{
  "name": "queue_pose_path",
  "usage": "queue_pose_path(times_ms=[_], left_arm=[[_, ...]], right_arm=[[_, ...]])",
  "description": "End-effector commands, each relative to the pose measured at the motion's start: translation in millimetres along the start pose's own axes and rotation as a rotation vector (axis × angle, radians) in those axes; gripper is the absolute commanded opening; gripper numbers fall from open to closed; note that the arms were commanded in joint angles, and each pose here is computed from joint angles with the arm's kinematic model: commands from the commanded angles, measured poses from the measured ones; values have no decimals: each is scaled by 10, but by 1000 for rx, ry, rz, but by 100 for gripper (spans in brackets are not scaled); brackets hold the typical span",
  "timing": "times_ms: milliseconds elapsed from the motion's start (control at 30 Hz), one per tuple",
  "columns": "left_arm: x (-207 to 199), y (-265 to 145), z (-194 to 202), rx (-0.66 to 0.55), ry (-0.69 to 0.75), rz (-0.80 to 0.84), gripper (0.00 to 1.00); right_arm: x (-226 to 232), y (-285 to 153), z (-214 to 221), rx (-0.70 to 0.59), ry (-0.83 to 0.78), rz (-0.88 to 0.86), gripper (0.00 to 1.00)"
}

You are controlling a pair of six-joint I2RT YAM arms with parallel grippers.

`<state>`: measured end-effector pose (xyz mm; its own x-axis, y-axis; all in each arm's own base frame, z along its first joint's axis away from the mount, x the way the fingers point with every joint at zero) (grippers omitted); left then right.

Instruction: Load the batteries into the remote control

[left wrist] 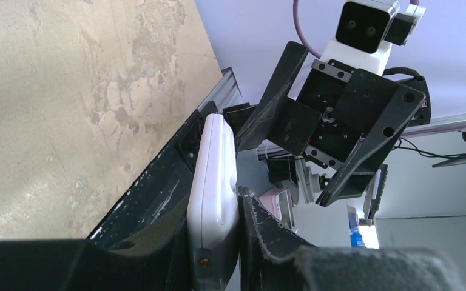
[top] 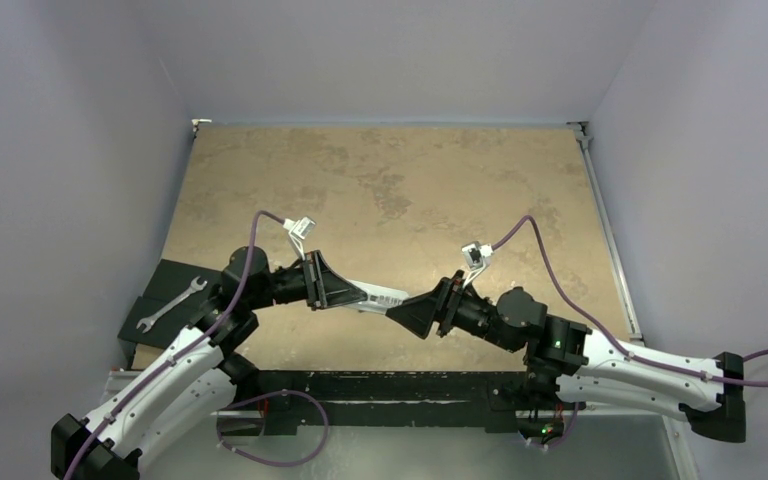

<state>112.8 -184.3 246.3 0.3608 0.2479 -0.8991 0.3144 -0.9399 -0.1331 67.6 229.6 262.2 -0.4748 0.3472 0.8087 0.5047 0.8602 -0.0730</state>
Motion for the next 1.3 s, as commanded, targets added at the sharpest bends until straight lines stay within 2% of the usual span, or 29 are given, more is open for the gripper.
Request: queue_pose_path(times_ms=[0, 700, 1267], left_arm=[[-127, -7, -24, -3, 34, 75, 0], [-137, -7, -17, 3, 42, 94, 0], [-134, 10, 2, 18, 29, 133, 0]], right_arm=[[-5, -9, 5, -4, 19, -3, 83], [-100, 119, 67, 21, 9, 84, 82], [43, 167, 36, 0, 18, -29, 81]])
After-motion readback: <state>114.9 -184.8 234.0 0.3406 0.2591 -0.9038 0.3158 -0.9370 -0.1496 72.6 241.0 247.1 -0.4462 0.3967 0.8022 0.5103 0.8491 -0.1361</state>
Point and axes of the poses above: each gripper's point midway between its finger pads, its own y axis out along the fingers, its own x axis along the line the jaws close on, z = x × y, the point moved 7 cm from there along -y, back along the fingers, and after that the axes turned 1 degree about y, right-handed, at the moved point
